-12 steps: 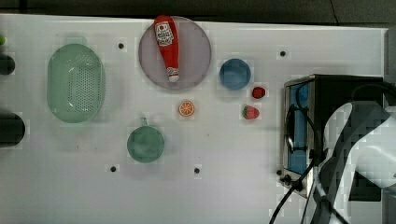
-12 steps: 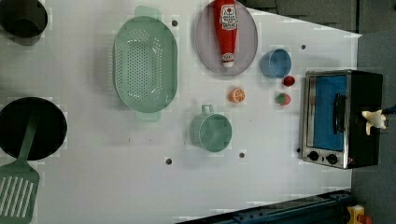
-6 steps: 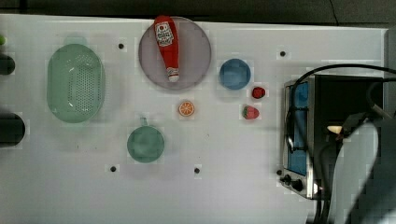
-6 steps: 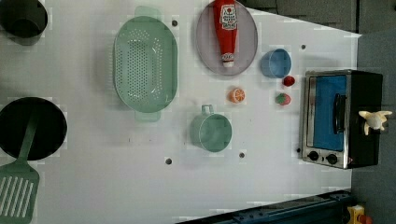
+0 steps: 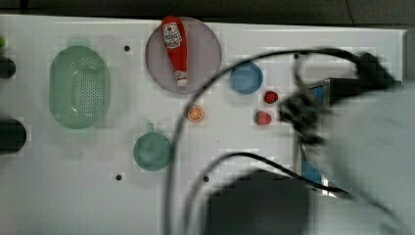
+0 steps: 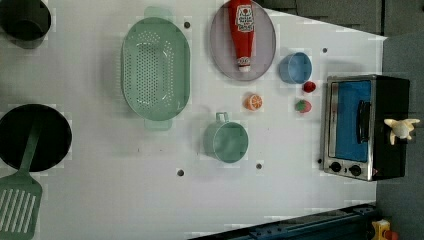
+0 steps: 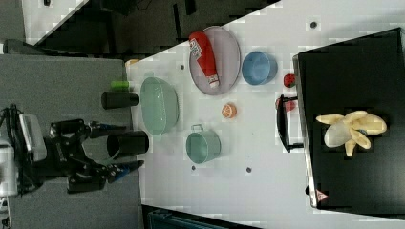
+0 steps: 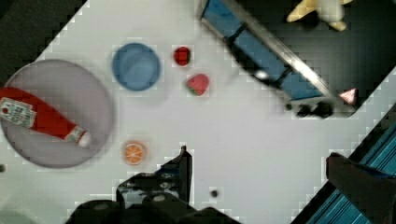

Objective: Pick banana from table and place on oven.

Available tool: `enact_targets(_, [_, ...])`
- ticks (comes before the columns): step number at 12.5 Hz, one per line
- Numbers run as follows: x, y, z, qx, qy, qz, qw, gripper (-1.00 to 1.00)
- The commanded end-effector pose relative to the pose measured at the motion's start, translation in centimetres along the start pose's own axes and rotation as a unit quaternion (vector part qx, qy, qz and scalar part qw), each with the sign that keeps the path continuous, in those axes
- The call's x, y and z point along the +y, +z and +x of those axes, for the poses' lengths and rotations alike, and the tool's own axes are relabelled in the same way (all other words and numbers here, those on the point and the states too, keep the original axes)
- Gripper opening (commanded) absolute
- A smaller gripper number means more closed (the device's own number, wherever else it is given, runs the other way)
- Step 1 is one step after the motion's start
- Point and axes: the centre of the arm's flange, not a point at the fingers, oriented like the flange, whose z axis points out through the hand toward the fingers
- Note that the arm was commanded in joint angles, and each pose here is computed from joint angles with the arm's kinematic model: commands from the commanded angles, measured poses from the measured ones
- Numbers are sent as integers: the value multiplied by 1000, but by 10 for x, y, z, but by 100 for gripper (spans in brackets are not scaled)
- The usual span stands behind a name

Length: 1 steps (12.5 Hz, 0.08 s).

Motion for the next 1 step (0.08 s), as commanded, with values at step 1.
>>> enact_targets(1, [-43, 15, -28, -14, 97, -17, 995, 100])
